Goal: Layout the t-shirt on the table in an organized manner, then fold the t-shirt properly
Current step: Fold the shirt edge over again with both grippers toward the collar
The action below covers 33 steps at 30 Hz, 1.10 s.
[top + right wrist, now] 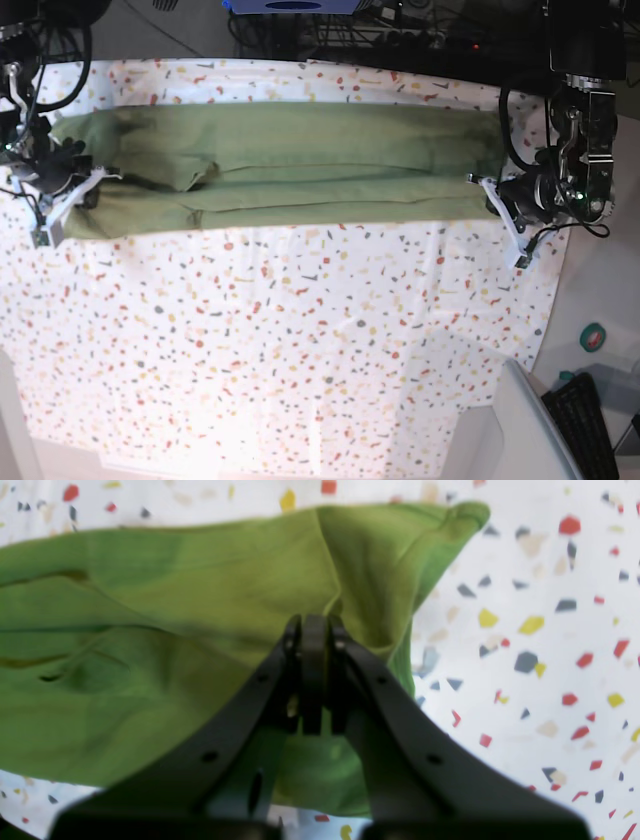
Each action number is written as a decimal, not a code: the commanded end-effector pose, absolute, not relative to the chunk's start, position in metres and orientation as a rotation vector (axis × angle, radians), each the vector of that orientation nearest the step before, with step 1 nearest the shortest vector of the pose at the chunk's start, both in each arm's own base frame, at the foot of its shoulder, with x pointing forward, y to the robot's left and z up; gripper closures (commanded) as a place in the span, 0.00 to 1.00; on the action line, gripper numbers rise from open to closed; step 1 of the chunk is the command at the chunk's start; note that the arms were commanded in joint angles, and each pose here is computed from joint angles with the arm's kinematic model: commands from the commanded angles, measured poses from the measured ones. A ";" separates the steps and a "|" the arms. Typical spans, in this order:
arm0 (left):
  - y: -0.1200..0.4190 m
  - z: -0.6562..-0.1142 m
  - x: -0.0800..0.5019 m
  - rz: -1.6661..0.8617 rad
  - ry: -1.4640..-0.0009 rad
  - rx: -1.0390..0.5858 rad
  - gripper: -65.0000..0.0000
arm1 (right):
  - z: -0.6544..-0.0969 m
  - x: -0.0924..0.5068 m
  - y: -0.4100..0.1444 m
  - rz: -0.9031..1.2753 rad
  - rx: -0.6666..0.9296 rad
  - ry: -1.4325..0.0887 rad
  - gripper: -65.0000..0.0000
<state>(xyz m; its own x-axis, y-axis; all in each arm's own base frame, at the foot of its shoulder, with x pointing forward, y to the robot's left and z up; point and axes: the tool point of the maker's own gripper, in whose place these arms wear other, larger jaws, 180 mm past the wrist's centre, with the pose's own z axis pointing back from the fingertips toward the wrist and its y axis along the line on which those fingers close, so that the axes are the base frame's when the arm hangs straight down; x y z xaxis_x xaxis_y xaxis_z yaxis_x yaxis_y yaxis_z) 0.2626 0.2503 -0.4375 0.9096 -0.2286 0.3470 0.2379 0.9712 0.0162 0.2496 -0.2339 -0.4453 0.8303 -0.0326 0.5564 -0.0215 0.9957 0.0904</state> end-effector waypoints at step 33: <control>0.273 -0.433 0.252 -0.245 -0.341 0.022 1.00 | -0.411 0.238 -0.238 0.028 0.069 -0.549 1.00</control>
